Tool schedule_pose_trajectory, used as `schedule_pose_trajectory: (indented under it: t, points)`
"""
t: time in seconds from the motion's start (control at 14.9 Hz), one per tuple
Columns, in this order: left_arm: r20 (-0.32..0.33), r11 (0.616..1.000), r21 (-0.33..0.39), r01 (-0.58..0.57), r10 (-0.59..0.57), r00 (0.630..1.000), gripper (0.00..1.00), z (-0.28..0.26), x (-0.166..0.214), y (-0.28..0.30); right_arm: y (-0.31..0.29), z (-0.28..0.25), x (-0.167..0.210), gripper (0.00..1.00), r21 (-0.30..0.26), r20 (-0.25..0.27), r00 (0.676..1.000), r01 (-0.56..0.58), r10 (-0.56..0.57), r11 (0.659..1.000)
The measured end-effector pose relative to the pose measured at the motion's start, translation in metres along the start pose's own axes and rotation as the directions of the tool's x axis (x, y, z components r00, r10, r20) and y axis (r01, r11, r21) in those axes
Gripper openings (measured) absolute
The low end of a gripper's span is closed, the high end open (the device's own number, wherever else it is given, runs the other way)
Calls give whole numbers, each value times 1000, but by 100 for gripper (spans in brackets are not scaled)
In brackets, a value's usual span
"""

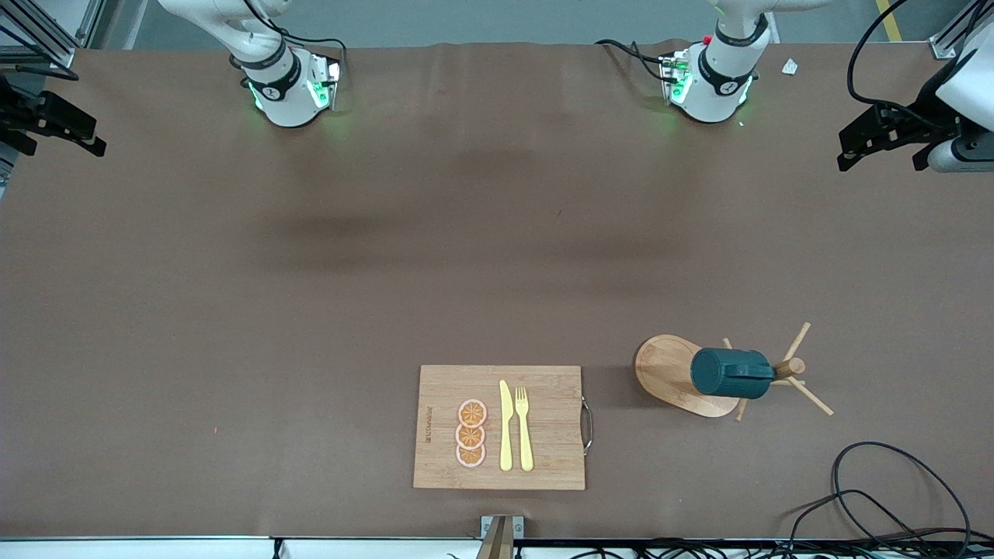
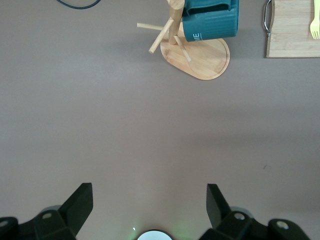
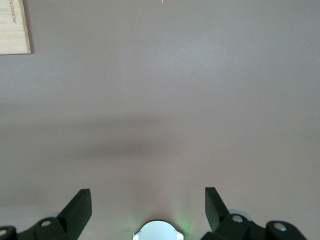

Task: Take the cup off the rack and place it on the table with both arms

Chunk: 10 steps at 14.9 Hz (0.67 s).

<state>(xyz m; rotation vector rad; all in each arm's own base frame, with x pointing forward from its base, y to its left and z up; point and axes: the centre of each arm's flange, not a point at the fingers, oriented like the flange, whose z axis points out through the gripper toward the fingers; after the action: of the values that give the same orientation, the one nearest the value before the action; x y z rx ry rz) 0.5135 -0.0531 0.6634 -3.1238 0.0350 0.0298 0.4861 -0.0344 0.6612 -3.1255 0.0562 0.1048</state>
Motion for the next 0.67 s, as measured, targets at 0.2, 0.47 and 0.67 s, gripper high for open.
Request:
schedule_pose_trajectory:
  t: [0.2, 0.47, 0.67]
  points:
    - [0, 1000, 0, 0, 0, 1000, 100, 0, 0, 0, 0, 0, 0, 100, 0, 0, 1000, 0, 0, 1000]
    - [3, 1000, 0, 5, -5, 1000, 100, 2, 2, -3, 0, 0, 0, 100, 0, 0, 1000, 0, 0, 1000]
    - [-13, 1000, -4, 15, -15, 1000, 100, 9, 12, -8, 0, 0, 0, 100, 0, 0, 1000, 0, 0, 1000]
